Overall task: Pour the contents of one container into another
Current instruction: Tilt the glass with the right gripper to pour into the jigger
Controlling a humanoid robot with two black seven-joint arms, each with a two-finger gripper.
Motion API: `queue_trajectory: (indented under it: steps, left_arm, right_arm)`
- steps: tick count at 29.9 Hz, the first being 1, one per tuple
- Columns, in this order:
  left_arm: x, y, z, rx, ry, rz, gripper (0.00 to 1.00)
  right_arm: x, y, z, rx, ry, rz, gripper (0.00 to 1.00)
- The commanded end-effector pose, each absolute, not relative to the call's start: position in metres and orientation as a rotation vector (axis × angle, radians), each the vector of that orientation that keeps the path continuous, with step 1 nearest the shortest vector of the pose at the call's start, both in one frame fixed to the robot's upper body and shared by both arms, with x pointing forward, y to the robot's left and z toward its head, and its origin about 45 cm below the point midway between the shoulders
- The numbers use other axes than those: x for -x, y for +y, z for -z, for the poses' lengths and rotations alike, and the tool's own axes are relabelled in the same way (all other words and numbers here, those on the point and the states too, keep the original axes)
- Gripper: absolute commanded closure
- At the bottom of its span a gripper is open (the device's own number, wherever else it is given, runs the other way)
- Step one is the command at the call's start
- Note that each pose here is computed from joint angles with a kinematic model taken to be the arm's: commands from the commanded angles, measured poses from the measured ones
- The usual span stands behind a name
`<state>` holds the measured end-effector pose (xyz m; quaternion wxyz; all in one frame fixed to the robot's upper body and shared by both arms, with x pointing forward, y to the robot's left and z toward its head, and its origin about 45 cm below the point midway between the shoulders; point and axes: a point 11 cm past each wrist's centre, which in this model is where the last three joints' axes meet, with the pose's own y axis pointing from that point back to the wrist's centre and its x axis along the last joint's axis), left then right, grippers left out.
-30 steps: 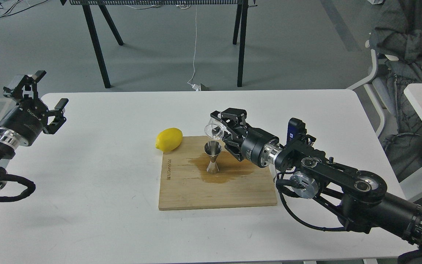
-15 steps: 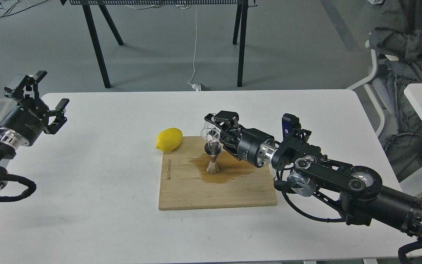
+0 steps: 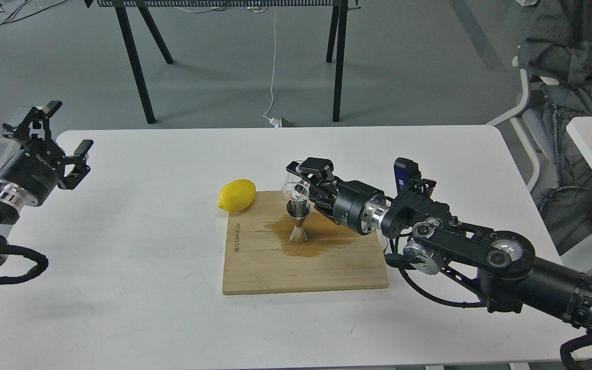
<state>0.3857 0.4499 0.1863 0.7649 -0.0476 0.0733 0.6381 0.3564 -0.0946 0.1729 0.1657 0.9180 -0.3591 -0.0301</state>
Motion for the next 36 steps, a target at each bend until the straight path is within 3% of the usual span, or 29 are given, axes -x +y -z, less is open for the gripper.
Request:
queue_trajectory:
  steps: [1,36]
  left_arm:
    - [-0.386,0.449,-0.186,0.107,0.16,-1.387,0.0]
    - [-0.386,0.446,-0.183,0.106,0.167,-1.381,0.0]
  right_arm:
    - [-0.357,-0.097,-0.173,-2.609,-1.02,0.071,0.6]
    - [-0.352,-0.1,-0.165,-2.56,-0.928,-0.113,0.6]
